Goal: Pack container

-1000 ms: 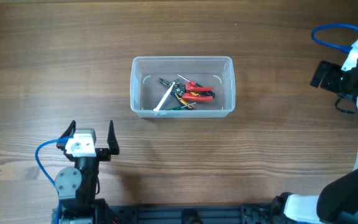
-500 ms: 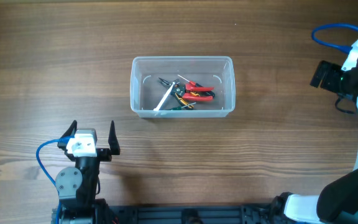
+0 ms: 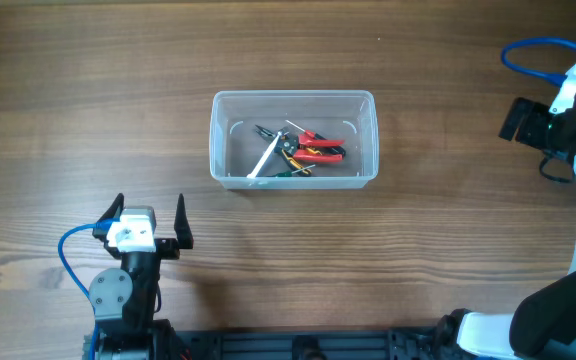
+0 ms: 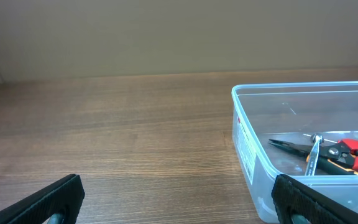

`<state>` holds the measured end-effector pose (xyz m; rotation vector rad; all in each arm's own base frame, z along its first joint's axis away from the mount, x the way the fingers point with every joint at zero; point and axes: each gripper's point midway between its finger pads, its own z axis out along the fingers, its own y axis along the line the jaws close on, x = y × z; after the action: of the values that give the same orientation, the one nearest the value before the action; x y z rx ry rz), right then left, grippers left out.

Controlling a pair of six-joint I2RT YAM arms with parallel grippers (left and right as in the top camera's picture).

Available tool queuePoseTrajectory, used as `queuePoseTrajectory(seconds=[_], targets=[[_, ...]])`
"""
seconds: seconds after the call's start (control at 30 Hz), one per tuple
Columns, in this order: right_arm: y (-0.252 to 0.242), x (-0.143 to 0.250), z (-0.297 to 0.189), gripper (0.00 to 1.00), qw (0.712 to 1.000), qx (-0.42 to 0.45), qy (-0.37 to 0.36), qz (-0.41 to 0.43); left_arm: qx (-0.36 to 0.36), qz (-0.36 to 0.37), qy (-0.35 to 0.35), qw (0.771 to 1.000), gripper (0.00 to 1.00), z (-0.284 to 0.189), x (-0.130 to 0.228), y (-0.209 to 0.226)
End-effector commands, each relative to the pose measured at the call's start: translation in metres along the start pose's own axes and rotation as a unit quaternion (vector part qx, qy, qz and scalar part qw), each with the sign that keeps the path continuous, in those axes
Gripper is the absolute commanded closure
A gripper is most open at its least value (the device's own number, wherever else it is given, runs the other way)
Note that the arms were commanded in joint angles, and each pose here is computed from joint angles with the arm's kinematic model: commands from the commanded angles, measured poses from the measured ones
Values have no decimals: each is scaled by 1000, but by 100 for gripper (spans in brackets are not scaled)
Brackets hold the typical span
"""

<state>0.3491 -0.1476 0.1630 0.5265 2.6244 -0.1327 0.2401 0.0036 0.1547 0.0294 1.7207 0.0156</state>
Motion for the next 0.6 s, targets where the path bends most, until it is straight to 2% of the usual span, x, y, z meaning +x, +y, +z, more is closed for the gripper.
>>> queuePoseTrajectory(seconds=[0.0,0.57], targets=[[0,0,0,0,1000,-2,0,8,-3,-6,-2,1000,0,0,2,1],[-2,0,0,0,1000,2,0,-10,-3,-6,-2,1000,0,0,2,1]])
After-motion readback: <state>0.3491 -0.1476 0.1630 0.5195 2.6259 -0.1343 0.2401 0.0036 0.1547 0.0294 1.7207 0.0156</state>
